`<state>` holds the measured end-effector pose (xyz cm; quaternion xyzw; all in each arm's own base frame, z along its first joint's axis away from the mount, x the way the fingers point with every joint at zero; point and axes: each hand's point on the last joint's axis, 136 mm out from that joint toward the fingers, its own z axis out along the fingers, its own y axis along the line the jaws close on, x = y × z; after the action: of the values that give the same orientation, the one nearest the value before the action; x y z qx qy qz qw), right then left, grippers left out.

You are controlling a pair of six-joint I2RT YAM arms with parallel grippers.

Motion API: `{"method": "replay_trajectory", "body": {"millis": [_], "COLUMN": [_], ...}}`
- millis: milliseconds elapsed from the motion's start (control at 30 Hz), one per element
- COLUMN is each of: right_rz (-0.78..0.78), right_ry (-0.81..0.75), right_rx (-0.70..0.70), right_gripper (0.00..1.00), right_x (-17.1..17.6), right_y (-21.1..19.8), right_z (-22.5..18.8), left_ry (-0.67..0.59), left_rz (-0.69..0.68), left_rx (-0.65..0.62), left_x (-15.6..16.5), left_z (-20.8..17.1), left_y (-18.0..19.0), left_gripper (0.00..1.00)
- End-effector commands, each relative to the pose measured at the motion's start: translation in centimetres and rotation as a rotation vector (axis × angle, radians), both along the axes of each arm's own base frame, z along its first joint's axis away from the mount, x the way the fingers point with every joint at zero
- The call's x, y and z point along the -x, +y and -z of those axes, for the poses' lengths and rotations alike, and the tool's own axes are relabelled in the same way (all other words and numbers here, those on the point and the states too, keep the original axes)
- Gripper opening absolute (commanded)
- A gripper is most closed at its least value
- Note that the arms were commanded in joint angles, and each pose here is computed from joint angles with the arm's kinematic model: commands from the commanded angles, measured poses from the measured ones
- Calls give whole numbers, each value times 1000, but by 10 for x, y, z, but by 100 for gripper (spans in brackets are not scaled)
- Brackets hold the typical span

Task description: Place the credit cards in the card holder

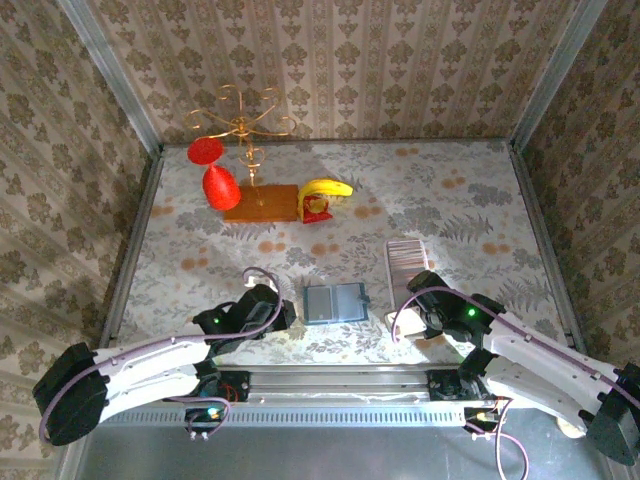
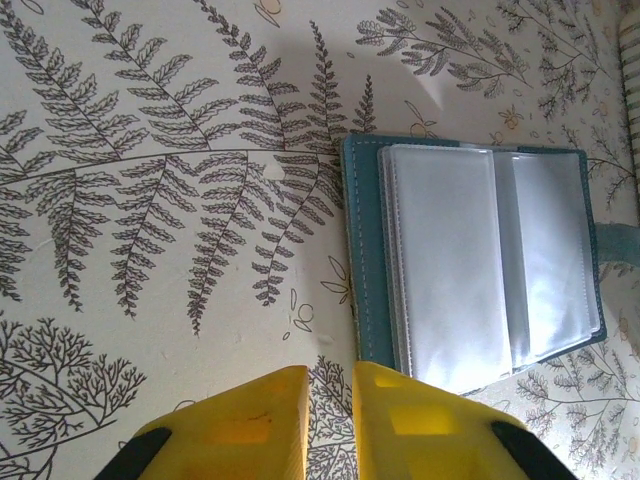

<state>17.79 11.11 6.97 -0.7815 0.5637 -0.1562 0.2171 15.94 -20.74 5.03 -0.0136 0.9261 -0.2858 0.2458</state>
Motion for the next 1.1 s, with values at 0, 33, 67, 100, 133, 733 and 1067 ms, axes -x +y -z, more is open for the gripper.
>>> {"method": "replay_trajectory", "body": {"millis": [0, 33, 67, 100, 133, 733, 1067], "right_rz": [20, 20, 22, 21, 22, 36, 48], "right_ry": [-68, -70, -71, -72, -72, -95, -99], "right_rx": [-13, -15, -17, -19, -18, -44, -61], "right_gripper": [20, 20, 20, 20, 20, 17, 16], "right_x": [-12, -12, -12, -12, -12, -14, -12], "right_y": [1, 1, 1, 1, 1, 2, 1], "right_z": [-16, -17, -18, -18, -19, -30, -35], "left_ry": [-14, -14, -13, -11, -12, -15, -11], "left_rz": [13, 15, 14, 16, 17, 24, 28], "left_rx": [22, 22, 22, 19, 21, 21, 20], "left_x": [-2, -1, -2, -1, -1, -1, -1], "left_z": [-6, -6, -6, -5, -6, -9, -8], "left_y": [-6, -7, -7, -7, -7, -10, -11], "left_gripper": [18, 18, 18, 18, 17, 14, 13]}}
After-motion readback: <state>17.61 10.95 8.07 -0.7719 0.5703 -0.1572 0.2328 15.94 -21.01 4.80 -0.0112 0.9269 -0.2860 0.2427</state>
